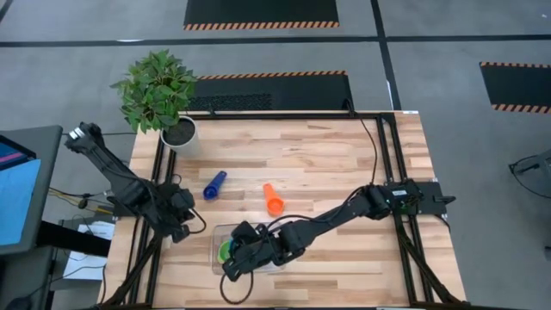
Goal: Nest measuring cups in basket
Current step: Stack the light blue measuring cup on top of the green measuring cup into the transparent bin
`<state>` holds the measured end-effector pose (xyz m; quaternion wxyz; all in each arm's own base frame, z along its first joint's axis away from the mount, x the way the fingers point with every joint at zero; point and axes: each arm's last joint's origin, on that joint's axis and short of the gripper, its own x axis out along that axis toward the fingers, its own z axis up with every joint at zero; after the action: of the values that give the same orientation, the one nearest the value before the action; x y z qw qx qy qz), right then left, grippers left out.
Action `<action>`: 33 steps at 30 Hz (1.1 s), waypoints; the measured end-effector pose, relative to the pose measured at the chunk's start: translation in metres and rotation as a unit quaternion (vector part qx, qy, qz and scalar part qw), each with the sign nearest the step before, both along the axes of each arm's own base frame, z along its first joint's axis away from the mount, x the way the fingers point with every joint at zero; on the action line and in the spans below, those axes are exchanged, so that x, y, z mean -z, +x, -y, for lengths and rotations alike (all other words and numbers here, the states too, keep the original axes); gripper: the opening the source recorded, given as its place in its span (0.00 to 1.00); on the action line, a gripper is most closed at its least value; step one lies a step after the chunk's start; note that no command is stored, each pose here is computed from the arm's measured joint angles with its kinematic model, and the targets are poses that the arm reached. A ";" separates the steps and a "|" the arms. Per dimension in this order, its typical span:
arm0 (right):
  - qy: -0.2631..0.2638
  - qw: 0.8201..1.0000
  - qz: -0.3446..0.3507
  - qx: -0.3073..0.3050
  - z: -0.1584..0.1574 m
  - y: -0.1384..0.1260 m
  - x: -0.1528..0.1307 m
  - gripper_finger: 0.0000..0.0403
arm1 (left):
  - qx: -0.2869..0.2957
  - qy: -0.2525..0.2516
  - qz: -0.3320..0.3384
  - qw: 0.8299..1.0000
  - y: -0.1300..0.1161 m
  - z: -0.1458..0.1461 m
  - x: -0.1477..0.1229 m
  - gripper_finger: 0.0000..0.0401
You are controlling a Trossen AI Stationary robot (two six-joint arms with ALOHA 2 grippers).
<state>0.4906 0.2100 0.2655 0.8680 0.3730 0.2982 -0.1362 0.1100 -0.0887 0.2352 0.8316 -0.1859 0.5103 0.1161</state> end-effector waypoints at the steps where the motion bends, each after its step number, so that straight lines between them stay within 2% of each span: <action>1: 0.002 1.000 -0.001 0.002 0.001 0.000 0.001 0.02 | 0.002 0.000 -0.003 1.000 0.003 0.003 0.002 0.00; 8: -0.004 1.000 0.003 0.011 -0.002 0.000 0.003 0.02 | 0.042 0.012 -0.023 0.999 0.012 0.015 0.011 0.00; 12: -0.007 1.000 -0.008 0.016 -0.005 0.007 0.024 0.02 | 0.043 0.010 -0.024 0.999 0.011 0.017 0.012 0.00; 14: 0.008 1.000 0.014 0.016 -0.008 0.015 0.033 0.02 | 0.046 0.004 -0.017 0.999 0.013 0.018 0.011 0.00; 18: 0.017 0.999 0.030 0.018 -0.008 0.019 0.034 0.02 | 0.048 -0.011 0.002 0.999 0.016 0.021 0.009 0.00; 23: 0.016 1.000 0.017 0.014 -0.007 0.021 0.043 0.02 | 0.052 -0.029 0.027 0.998 0.020 0.026 0.007 0.00; 33: 0.020 1.000 0.019 0.012 -0.006 0.022 0.044 0.03 | 0.068 -0.018 -0.003 0.998 0.037 0.042 0.027 0.00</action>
<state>0.5130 0.2158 0.2220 0.8639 0.3967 0.2800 -0.1336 0.1466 -0.1309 0.2083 0.8324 -0.1651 0.5266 0.0506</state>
